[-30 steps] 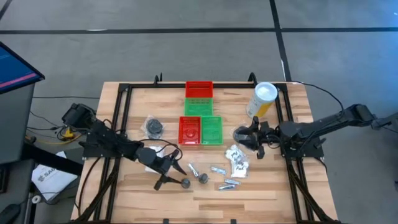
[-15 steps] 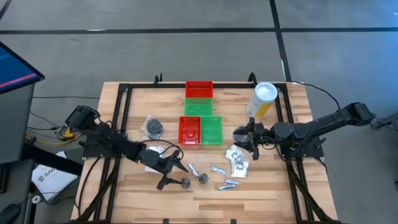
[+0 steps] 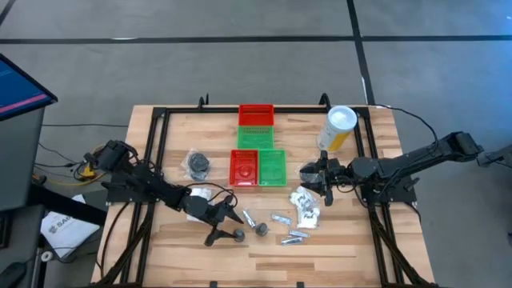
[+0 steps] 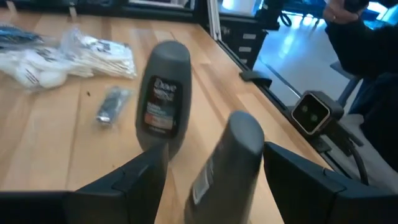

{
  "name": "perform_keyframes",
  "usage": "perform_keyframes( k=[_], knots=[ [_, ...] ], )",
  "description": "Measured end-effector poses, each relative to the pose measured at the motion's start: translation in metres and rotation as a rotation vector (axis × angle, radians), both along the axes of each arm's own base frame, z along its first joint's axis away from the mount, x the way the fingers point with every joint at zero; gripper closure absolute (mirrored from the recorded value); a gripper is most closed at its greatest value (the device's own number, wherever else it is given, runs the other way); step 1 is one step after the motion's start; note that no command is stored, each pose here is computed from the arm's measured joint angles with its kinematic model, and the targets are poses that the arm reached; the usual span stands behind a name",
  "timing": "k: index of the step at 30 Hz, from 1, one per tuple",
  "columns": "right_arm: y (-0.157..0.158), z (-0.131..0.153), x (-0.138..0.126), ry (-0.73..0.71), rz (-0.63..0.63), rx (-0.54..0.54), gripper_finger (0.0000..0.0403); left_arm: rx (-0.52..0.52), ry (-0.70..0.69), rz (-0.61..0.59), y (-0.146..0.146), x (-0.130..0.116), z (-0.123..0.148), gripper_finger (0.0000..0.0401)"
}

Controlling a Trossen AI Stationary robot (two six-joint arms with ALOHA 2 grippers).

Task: Pick & Place Travel size toiletries
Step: Put the gray deodorant into the bottom red bin

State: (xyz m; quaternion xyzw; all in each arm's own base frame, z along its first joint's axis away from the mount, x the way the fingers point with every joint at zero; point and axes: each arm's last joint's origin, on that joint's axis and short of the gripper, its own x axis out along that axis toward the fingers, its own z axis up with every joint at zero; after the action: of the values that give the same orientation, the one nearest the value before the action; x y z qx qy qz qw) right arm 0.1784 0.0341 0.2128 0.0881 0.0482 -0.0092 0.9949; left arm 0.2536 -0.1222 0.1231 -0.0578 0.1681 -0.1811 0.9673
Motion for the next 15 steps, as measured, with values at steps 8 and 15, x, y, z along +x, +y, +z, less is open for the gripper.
perform_keyframes(
  k=[8, 15],
  knots=[
    [0.000, 0.000, 0.000, 0.000, 0.000, 0.000, 0.0178, 0.005, 0.012, -0.016, -0.012, 0.014, -0.009, 0.0157],
    [0.000, 0.000, 0.000, 0.001, 0.000, 0.000, 0.0178, 0.023, 0.048, -0.016, -0.016, 0.021, -0.022, 0.0171]
  ],
)
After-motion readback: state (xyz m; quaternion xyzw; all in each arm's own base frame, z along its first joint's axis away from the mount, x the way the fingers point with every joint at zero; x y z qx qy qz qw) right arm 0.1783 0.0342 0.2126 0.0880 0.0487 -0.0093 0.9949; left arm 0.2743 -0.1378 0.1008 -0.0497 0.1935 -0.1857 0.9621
